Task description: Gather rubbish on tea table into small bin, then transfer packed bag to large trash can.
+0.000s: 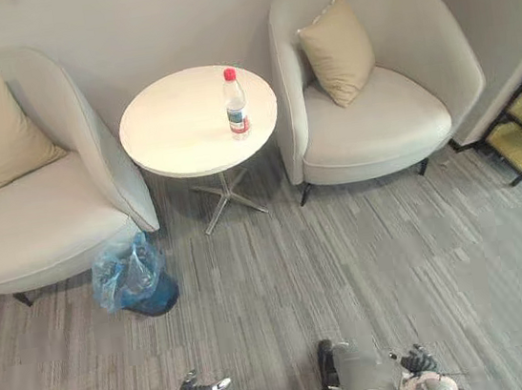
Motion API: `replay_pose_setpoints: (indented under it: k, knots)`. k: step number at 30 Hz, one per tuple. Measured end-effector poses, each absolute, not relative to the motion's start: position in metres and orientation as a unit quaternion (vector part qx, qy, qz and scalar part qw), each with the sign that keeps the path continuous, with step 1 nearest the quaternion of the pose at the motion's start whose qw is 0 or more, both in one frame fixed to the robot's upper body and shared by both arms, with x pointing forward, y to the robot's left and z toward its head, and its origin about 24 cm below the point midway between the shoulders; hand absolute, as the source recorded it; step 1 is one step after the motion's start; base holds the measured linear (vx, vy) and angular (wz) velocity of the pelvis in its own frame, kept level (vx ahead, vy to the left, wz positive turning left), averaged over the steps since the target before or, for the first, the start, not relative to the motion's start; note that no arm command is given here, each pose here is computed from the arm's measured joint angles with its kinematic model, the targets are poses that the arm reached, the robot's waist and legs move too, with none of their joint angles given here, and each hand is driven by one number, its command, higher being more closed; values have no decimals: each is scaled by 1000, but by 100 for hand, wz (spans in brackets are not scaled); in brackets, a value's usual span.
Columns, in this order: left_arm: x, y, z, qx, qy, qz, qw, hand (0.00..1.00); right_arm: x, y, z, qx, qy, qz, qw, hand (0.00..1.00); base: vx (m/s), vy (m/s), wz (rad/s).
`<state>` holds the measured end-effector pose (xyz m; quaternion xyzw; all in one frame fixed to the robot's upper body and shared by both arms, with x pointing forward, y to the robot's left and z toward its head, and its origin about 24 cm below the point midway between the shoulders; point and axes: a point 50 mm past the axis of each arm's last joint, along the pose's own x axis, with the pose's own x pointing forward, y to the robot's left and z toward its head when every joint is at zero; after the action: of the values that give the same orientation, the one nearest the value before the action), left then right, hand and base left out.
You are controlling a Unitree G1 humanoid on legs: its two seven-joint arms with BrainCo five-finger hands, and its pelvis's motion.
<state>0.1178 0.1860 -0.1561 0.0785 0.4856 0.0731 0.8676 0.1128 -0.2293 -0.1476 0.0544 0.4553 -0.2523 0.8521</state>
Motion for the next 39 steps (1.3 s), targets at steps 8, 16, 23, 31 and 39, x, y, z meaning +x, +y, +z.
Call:
replay_pose_setpoints:
  k: [8, 16, 23, 31, 39]
  knots:
    - [137, 177, -147, 50, 446, 80, 890, 0, 101, -224, -151, 61, 465, -263, 843, 0, 214, -116, 33]
    - [139, 184, -147, 81, 451, 67, 886, 0, 109, -204, -156, 79, 478, -243, 840, 0, 273, 133, -16]
    - [133, 187, -150, 80, 465, 70, 879, 0, 115, -207, -154, 64, 474, -224, 849, 0, 269, 183, -33]
    - [122, 186, -155, 83, 482, 63, 870, 0, 126, -205, -150, 53, 456, -206, 864, 0, 351, -80, 37]
    - [129, 157, -156, 43, 479, 55, 875, 0, 120, -221, -148, 37, 458, -220, 860, 0, 326, -172, 32]
